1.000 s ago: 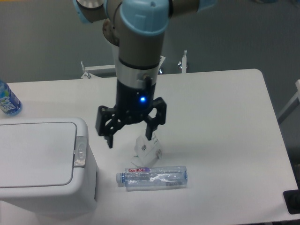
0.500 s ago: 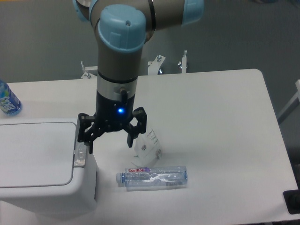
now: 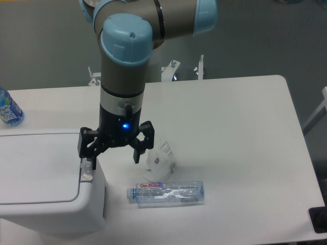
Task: Open the trash can
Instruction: 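Push the trash can lid open with the gripper fingers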
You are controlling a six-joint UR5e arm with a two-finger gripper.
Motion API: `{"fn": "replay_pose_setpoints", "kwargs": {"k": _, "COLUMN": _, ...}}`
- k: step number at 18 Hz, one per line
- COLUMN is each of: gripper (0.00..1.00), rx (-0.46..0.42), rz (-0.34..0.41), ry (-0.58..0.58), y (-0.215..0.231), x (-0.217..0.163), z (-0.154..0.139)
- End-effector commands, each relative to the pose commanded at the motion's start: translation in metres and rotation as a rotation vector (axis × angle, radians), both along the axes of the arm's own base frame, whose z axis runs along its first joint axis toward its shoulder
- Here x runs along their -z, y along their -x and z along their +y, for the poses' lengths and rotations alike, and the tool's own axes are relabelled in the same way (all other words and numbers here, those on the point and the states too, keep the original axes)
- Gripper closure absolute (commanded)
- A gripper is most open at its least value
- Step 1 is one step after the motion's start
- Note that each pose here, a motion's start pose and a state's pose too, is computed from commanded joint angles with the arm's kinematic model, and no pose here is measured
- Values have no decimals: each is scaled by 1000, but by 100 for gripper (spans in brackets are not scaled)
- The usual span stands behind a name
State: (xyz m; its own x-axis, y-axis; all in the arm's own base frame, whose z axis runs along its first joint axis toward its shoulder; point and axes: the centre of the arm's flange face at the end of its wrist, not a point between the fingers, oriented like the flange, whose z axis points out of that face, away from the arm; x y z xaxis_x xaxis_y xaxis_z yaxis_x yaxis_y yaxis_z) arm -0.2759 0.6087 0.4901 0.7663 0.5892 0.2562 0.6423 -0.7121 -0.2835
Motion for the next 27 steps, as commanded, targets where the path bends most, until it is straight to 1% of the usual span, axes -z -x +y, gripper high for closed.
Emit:
{"fn": "replay_pose_setpoints", "kwargs": {"k": 16, "gripper": 0, "rx": 7, "rz": -8, "ry": 13, "y": -4, "x": 9, "z": 3}}
{"fn": "replay_pose_setpoints", "kwargs": {"k": 20, "gripper": 0, "rx": 10, "rz": 1, "ry": 2, "y": -4, "x": 2, "z": 2}}
{"fn": "replay_pose_setpoints", "kwargs": {"k": 22, "gripper": 0, "rx": 15, "rz": 24, "ry": -23, "y": -3, "x": -13, "z": 2}}
{"fn": "replay_pose_setpoints", "kwargs": {"k": 24, "gripper": 0, "rx": 0, "rz": 83, "ry": -83, "y": 6, "x": -33, "z": -3}}
{"fn": "replay_pose_setpoints", "kwargs": {"k": 25, "gripper": 0, "rx": -23, "rz": 126, "ry": -101, "y": 19, "x": -42, "z": -12}}
{"fn": "replay_pose_setpoints", "kwargs": {"k": 27, "gripper": 0, "rx": -103, "rz": 198, "ry": -83, "y": 54, "x": -55, "z": -38}}
